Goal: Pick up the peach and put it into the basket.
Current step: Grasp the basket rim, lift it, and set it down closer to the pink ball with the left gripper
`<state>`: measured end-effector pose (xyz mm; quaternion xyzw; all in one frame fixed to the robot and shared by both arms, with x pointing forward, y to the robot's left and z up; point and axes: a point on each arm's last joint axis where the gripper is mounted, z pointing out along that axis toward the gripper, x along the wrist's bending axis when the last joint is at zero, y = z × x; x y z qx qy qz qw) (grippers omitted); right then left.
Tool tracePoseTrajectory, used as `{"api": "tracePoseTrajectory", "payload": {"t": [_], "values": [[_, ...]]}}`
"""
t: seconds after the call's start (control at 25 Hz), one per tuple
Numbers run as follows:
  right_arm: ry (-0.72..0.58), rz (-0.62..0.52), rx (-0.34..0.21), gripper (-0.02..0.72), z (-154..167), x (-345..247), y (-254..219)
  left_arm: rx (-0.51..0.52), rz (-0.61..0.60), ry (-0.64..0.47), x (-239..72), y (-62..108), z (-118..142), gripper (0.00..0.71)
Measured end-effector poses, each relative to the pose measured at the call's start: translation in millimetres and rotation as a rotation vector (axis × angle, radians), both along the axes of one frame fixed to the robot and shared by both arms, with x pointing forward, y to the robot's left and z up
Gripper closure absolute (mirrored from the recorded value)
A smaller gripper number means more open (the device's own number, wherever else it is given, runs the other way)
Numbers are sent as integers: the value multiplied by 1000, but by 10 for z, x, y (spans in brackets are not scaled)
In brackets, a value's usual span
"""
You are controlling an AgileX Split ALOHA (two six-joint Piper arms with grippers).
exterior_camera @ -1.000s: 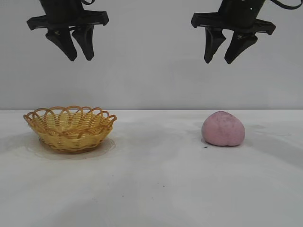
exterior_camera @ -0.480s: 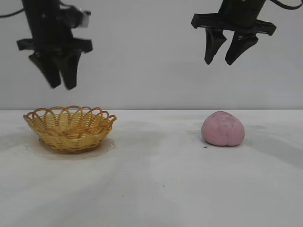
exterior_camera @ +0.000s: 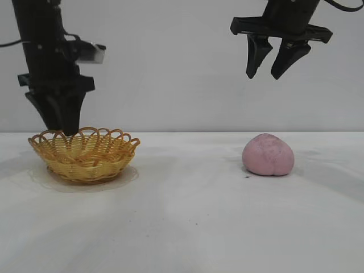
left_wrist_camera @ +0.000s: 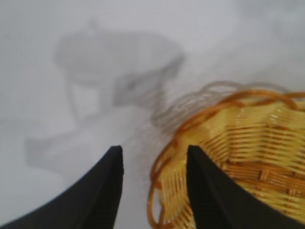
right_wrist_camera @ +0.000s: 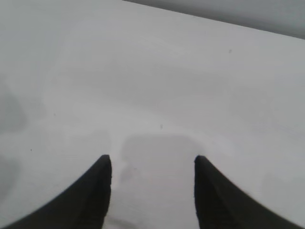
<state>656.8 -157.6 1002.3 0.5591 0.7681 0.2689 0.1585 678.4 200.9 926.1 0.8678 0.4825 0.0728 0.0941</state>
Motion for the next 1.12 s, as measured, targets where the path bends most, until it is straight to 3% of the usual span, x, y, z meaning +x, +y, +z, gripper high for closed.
{"api": "tracePoseTrajectory", "payload": {"t": [0.16,0.28,0.32,0.36,0.4,0.8,1.12], "values": [[0,1,0,371,0,0,0,-30,52,23,-7,-15,-31,637],[0,1,0,371,0,0,0,-92,127,33,-30,-50,61,633],[0,1,0,371,0,0,0,-111,164,38,-45,-56,91,675],[0,1,0,371,0,0,0,-135,198,49,-78,-58,109,659],[0,1,0,371,0,0,0,-170,229,59,-114,-76,120,710],[23,3,-7,371,-13,-18,-4,-600,566,87,-900,-156,-36,710],[26,3,-8,371,-14,-20,-4,-618,584,73,-1163,-190,-205,710]]}}
